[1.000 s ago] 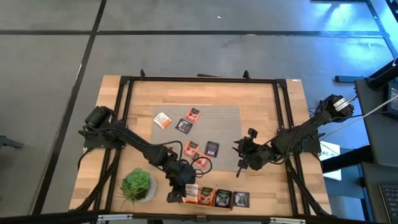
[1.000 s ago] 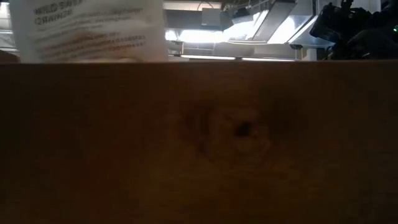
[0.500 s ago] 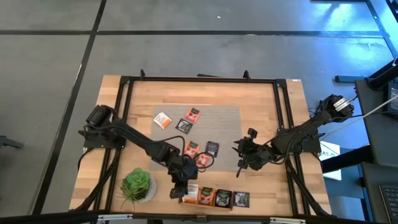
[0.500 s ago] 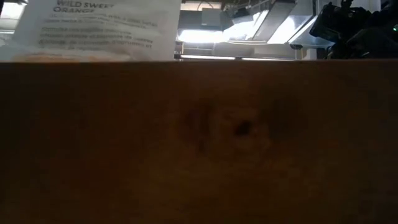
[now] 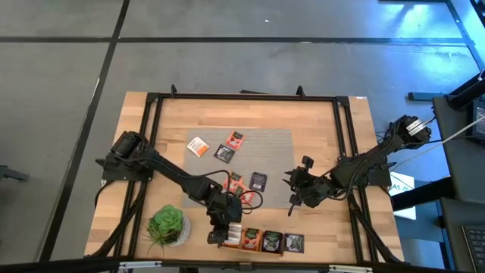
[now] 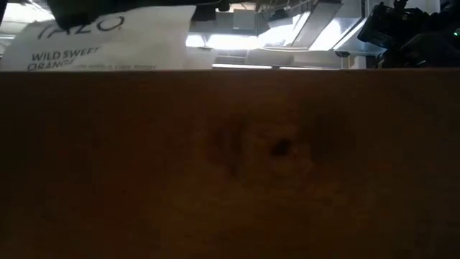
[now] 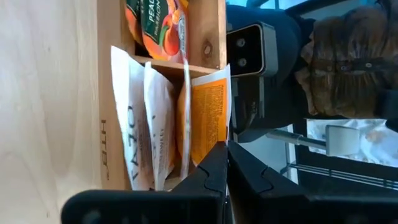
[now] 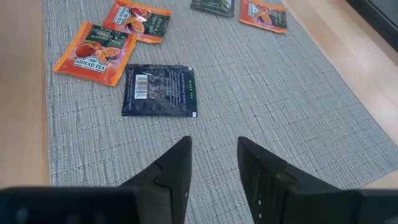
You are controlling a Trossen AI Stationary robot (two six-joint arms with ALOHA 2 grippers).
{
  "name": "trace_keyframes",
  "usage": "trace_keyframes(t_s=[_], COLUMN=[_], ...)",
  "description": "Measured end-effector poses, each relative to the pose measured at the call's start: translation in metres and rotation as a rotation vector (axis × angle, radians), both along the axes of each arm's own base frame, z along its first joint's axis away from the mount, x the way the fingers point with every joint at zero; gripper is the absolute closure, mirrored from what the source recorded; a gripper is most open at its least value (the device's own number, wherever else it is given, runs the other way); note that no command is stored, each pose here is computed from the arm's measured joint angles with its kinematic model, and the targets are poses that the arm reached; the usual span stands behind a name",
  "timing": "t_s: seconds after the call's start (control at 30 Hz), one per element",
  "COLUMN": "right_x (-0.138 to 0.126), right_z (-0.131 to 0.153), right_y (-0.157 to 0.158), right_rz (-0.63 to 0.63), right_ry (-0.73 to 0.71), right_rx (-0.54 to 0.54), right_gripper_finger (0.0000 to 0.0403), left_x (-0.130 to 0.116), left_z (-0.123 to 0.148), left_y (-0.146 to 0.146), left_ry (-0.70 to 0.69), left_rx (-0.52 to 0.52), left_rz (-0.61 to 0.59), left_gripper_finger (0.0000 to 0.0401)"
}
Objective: Pick & Place Tea
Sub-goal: Put the white and orange tea bag into the left section of the wooden organizer, then put the black tea bag into the right section of the wooden organizer
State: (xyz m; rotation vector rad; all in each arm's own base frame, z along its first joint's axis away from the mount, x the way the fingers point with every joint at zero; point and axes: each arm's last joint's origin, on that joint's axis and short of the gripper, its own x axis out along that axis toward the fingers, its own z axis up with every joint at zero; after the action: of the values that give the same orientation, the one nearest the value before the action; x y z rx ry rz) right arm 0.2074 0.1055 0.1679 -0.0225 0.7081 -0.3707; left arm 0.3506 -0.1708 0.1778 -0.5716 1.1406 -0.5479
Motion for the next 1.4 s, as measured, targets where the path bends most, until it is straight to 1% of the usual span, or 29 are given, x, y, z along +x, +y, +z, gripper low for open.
trace_keyframes(t_s=[0.43, 0.83, 0.97, 1.13, 1.2, 1.3, 1.4], right_x=[0.000, 0.000, 0.000, 0.000, 0.000, 0.000, 0.000], right_z=[0.000, 0.000, 0.000, 0.000, 0.000, 0.000, 0.000], right_y=[0.000, 0.000, 0.000, 0.000, 0.000, 0.000, 0.000], right_rz=[0.001, 0.000, 0.000, 0.001, 0.001, 0.005, 0.018], right_ry=[0.000, 0.000, 0.000, 0.000, 0.000, 0.003, 0.003], right_rx=[-0.001, -0.002, -0.002, -0.001, -0.001, -0.006, -0.017], right_gripper_finger=[0.0272, 0.0272, 0.0272, 0.0272, 0.0272, 0.0272, 0.0272], left_x=[0.003, 0.003, 0.004, 0.007, 0.009, 0.012, 0.013], left_z=[0.001, 0.001, 0.001, 0.002, 0.003, 0.010, 0.023], left_y=[0.001, 0.003, 0.005, 0.012, 0.017, 0.029, 0.044], left_ry=[-0.032, -0.032, -0.019, -0.010, -0.001, -0.016, -0.077], left_rx=[0.012, 0.013, -0.002, -0.020, -0.042, -0.062, -0.051], left_rz=[0.020, 0.024, 0.030, 0.037, 0.035, 0.049, 0.061], left_gripper_finger=[0.0392, 0.0387, 0.0364, 0.0318, 0.0301, 0.0286, 0.0279])
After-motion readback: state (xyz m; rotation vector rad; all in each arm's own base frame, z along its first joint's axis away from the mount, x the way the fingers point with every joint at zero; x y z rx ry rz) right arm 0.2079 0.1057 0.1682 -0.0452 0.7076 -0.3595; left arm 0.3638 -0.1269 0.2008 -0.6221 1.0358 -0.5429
